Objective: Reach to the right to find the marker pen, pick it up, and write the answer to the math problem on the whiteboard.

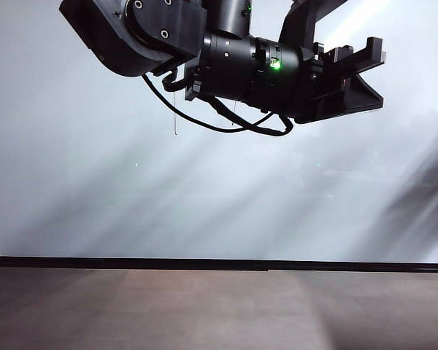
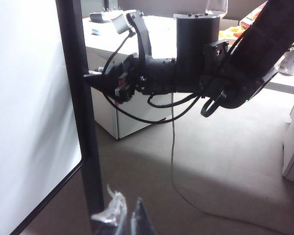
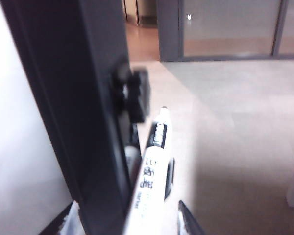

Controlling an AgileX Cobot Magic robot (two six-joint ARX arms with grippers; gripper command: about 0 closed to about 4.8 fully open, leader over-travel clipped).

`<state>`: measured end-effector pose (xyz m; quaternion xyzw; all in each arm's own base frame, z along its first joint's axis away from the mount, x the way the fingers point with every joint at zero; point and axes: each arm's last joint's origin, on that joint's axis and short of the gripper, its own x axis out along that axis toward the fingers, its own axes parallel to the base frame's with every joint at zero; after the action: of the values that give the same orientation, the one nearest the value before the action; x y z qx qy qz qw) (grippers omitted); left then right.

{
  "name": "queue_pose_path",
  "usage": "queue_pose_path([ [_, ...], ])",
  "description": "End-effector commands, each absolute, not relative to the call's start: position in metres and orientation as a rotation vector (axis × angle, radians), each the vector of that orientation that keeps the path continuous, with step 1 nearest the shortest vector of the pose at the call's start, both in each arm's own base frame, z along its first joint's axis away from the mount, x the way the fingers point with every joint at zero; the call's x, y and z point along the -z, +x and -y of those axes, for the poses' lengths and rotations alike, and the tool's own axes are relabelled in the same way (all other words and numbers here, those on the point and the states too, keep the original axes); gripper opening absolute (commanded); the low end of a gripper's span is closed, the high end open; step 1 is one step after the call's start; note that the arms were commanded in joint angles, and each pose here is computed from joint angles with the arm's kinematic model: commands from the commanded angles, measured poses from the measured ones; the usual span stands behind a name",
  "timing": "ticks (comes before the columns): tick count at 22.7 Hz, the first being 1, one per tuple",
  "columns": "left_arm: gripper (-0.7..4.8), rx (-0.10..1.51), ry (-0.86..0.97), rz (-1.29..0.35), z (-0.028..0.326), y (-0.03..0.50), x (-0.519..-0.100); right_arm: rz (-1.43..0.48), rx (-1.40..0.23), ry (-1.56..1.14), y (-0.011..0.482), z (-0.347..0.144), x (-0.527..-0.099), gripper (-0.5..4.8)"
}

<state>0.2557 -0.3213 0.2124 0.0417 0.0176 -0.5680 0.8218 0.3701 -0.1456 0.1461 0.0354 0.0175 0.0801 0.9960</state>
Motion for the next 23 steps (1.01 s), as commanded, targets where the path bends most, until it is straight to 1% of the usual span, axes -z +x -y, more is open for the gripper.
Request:
queue_pose_path([
  [1,0.27,1.214,0.086,-0.016,0.322,0.2553,-0.2157,-0.008,-0.137,0.053,0.3705,0.1464,-0.1511,2.52],
  [8,0.27,1.214,0.086,-0.016,0.322,0.2553,-0.2158,-0.012,-0.137,0.056,0.3706,0.1463,-0.1506,2.52],
  [9,0.27,1.214,0.086,-0.016,0.322,0.2553,-0.2157,-0.017,-0.138,0.058,0.3706,0.1463,-0.1501,2.47],
  [10,0.27,1.214,0.086,-0.016,0.322,0.2553,-0.2157,-0.024,-0.138,0.062,0.3706,0.1463,-0.1493,2.32],
  [17,0.27,1.214,0.086,-0.016,0.322,0.2553,-0.2157,-0.033,-0.137,0.066,0.3706,0.1463,-0.1485,2.26],
  [20,0.27,1.214,0.086,-0.016,0.322,0.2553,-0.2158,-0.03,-0.136,0.064,0.3706,0.1465,-0.1488,1.54],
  [21,0.27,1.214,0.086,-0.016,0.322,0.2553,-0.2158,-0.029,-0.132,0.064,0.3707,0.1465,-0.1489,1.1],
  [23,0.27,1.214,0.086,-0.016,0.322,0.2553,-0.2157,-0.028,-0.11,0.061,0.3708,0.1471,-0.149,-0.12],
])
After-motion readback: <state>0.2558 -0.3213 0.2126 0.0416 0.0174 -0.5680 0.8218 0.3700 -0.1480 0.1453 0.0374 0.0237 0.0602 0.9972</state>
